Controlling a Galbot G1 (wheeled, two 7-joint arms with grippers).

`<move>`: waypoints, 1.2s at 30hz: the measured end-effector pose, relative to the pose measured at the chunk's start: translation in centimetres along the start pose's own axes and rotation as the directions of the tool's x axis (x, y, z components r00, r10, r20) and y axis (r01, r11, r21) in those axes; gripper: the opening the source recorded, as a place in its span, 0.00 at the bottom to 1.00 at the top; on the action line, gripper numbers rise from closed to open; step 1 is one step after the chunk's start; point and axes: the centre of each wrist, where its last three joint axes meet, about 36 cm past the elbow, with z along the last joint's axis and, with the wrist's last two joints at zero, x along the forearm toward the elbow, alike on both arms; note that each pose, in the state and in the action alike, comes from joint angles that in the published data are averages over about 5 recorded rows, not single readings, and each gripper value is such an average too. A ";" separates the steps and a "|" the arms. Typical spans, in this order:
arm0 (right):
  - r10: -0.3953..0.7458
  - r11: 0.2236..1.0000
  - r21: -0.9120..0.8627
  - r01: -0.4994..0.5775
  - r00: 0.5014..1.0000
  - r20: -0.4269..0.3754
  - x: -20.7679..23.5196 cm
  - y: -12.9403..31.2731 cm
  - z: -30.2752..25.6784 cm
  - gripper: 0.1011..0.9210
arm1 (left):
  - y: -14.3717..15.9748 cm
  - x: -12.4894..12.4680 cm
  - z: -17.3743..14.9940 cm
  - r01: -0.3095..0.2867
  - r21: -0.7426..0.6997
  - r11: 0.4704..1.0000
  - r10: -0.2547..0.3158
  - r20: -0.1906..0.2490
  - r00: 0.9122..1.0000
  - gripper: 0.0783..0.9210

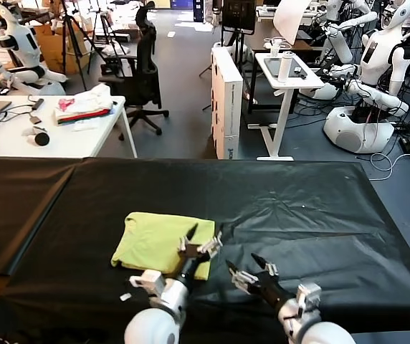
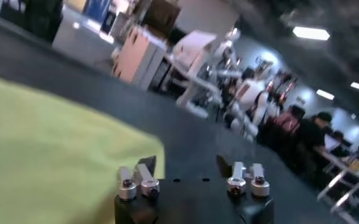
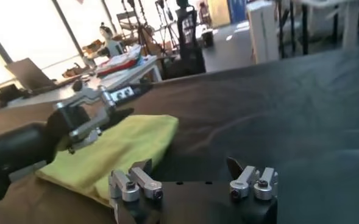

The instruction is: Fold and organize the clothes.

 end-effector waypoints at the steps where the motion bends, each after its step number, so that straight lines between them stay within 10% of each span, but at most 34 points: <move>1: -0.006 1.000 -0.014 0.006 1.000 -0.004 -0.5 0.1 -0.2 0.98 | 0.2 0.2 -0.5 0.001 -0.021 1.000 0.000 0.032 0.999 0.98; 10: -0.035 0.993 -0.117 0.024 0.995 -0.093 -3.8 1.6 0.0 0.96 | 4.1 2.9 -3.7 0.022 -0.380 0.925 0.056 0.194 0.979 0.98; 20: -0.052 0.990 -0.138 0.036 0.992 -0.116 -5.2 2.1 0.8 0.61 | 7.9 5.2 -7.0 0.086 -0.605 0.792 0.075 0.236 0.969 0.98; 28: -0.056 0.989 -0.142 0.040 0.992 -0.110 -6.1 2.1 1.1 0.09 | 10.1 6.7 -9.0 0.129 -0.632 0.764 0.046 0.253 0.966 0.98; 36: -0.033 0.991 -0.132 0.021 0.995 -0.090 -5.7 1.2 0.9 0.05 | 11.6 7.7 -10.4 0.167 -0.646 0.745 0.017 0.268 0.963 0.98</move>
